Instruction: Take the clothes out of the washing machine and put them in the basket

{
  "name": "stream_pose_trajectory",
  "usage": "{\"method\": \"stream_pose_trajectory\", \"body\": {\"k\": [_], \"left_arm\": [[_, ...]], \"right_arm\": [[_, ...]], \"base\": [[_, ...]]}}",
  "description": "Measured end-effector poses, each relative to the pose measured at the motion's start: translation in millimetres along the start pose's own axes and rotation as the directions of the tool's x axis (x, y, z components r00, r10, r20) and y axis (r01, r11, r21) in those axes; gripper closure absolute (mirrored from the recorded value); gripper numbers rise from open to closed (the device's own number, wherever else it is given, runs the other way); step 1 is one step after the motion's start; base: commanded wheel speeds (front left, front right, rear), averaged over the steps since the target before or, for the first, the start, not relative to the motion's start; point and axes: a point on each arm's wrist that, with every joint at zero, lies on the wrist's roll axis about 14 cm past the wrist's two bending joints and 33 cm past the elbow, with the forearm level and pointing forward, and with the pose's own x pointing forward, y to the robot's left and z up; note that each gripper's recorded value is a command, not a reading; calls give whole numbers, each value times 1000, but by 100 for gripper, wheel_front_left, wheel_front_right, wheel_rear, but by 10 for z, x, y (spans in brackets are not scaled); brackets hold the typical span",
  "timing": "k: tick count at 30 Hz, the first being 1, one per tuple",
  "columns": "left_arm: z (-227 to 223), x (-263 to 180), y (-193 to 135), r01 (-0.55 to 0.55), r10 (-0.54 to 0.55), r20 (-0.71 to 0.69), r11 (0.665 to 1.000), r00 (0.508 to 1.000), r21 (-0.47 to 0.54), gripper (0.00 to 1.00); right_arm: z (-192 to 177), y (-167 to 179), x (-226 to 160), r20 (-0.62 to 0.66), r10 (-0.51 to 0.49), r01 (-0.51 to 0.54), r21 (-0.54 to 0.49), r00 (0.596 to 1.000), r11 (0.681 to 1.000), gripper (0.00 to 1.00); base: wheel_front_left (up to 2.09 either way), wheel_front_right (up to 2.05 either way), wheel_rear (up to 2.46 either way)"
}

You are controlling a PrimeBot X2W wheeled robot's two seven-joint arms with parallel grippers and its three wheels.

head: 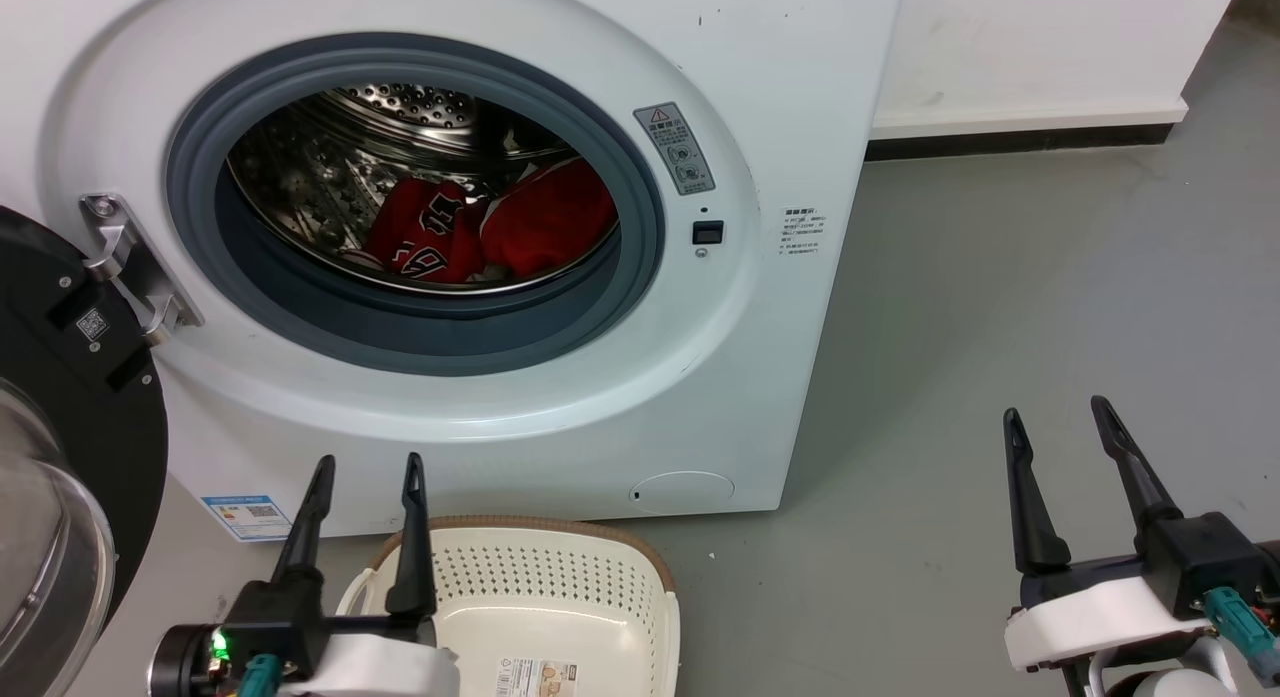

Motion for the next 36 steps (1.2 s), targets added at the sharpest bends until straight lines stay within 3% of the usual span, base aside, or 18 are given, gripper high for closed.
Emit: {"method": "stream_pose_trajectory", "body": {"k": [4,17,36], "left_arm": [[-29,-19,96,-23,23,-5,998,1000,-50,0],[-118,-64,23,50,-50,-25,999,998,-2,0],[-151,-41,44,48,-48,-34,999,998,8,0]], "right_arm": [[-17,-17,-20,-2,-8,8,16,1000,1000,0],[-104,-37,-64,-24,-16,17,30,1000,999,0],[-188,-55,-42,-46,-24,27,53,999,998,0]], "base": [[0,0,0],[0,0,0],[0,0,0]]}}
